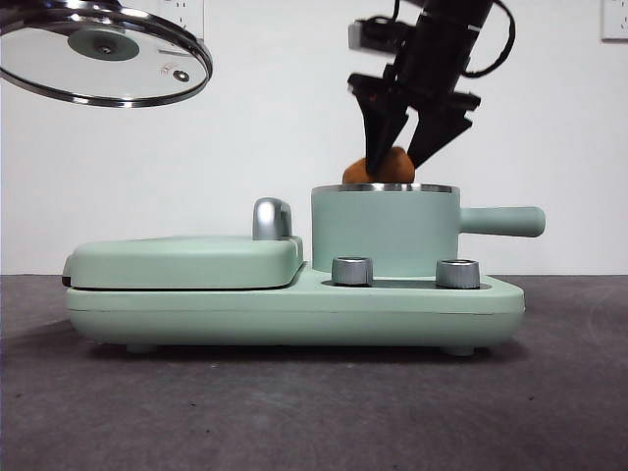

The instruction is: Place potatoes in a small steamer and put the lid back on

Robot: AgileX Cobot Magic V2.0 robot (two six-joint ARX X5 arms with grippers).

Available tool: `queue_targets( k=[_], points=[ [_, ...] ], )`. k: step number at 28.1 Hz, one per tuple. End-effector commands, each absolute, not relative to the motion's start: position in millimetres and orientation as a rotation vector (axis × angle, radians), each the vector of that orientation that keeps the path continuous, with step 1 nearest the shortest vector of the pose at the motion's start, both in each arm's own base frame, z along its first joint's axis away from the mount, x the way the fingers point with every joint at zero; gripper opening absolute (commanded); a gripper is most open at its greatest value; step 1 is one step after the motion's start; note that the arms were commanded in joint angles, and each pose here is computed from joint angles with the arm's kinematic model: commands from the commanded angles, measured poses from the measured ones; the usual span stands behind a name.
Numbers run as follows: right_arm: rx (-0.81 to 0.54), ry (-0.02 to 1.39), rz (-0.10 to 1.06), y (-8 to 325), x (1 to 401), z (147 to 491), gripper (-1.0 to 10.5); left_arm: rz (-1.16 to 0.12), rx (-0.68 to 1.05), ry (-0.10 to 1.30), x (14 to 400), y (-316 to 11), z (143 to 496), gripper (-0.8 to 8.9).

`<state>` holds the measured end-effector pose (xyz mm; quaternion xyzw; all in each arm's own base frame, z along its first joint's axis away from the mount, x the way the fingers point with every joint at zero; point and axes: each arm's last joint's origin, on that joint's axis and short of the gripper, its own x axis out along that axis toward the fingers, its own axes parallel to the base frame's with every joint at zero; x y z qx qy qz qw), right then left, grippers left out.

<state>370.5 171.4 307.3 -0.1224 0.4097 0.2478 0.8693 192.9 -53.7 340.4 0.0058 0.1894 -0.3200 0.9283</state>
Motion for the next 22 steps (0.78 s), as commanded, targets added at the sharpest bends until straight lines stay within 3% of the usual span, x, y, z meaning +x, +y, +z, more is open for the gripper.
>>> queue_targets(
  k=[1, 22],
  points=[
    [-0.267, 0.858, 0.530, 176.5, 378.0, 301.9, 2.7, -0.658, 0.021, 0.337, 195.4, -54.3, 347.9, 0.15],
    [-0.278, 0.969, 0.525, 176.1, 379.8, 282.8, 2.8, -0.658, 0.021, 0.311, 199.0, -55.1, 349.3, 0.15]
  ],
)
